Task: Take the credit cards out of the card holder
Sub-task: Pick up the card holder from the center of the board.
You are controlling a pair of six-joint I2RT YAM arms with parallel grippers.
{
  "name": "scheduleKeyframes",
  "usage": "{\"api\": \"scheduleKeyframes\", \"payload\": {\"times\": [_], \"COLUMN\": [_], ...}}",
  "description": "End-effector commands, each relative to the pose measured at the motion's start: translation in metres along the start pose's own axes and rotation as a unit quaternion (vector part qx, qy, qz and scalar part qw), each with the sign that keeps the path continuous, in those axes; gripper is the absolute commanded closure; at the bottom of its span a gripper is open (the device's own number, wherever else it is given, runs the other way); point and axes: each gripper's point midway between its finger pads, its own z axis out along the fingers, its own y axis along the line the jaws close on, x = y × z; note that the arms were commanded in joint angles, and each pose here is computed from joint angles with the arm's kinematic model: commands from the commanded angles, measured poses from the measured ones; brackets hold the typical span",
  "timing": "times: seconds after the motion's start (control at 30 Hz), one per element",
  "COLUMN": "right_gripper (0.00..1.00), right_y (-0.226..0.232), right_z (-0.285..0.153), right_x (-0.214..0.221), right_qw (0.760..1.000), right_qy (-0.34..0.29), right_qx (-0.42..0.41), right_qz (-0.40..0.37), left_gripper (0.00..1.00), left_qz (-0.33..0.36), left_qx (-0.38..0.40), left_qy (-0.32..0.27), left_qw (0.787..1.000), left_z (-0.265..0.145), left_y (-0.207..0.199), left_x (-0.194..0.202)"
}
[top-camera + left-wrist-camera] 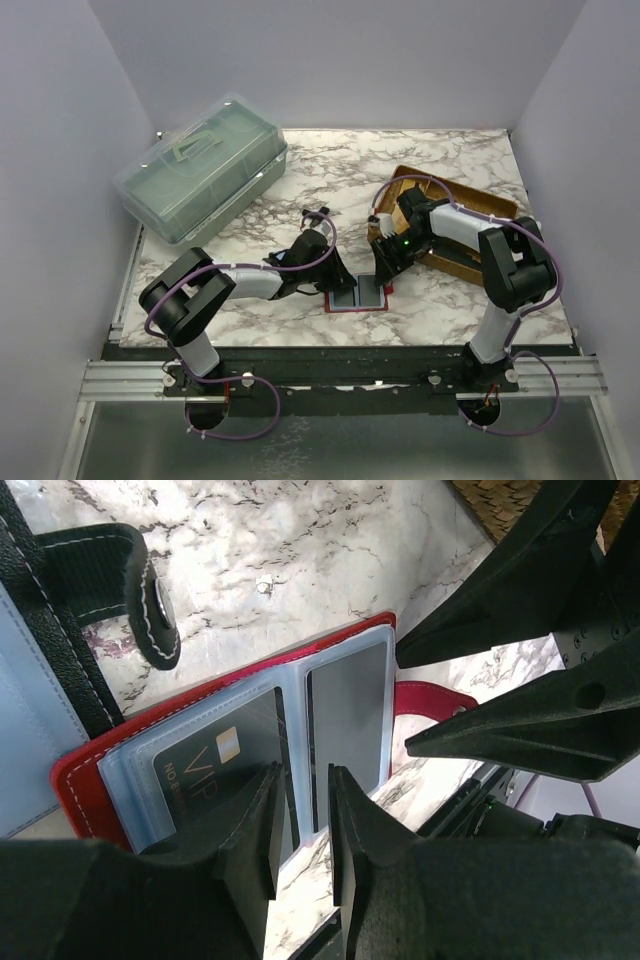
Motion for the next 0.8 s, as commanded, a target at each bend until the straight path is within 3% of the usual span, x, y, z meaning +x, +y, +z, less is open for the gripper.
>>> {"api": "scheduleKeyframes", "payload": {"times": [0.0,0.77], "right_gripper": [0.43,0.47], "right_y": [-0.009,0.009], "right_z": [-0.009,0.005], "right_x": [-0.008,-0.002], "right_qw": [0.999,1.0], "right_qy": [-0.017,-0.005], "right_qx": [0.045,0.017], "right_qz": [-0.005,-0.014], "left_gripper": [0.71,0.71], "left_qz": [-0.002,-0.002], "left_qx": [-0.007,-0.008], "left_qy": [0.008,0.008], "left_qw": [1.0,1.0], "left_z": [0.001,0.001], "left_y": [0.007,0.007], "left_x": [0.007,0.009]}}
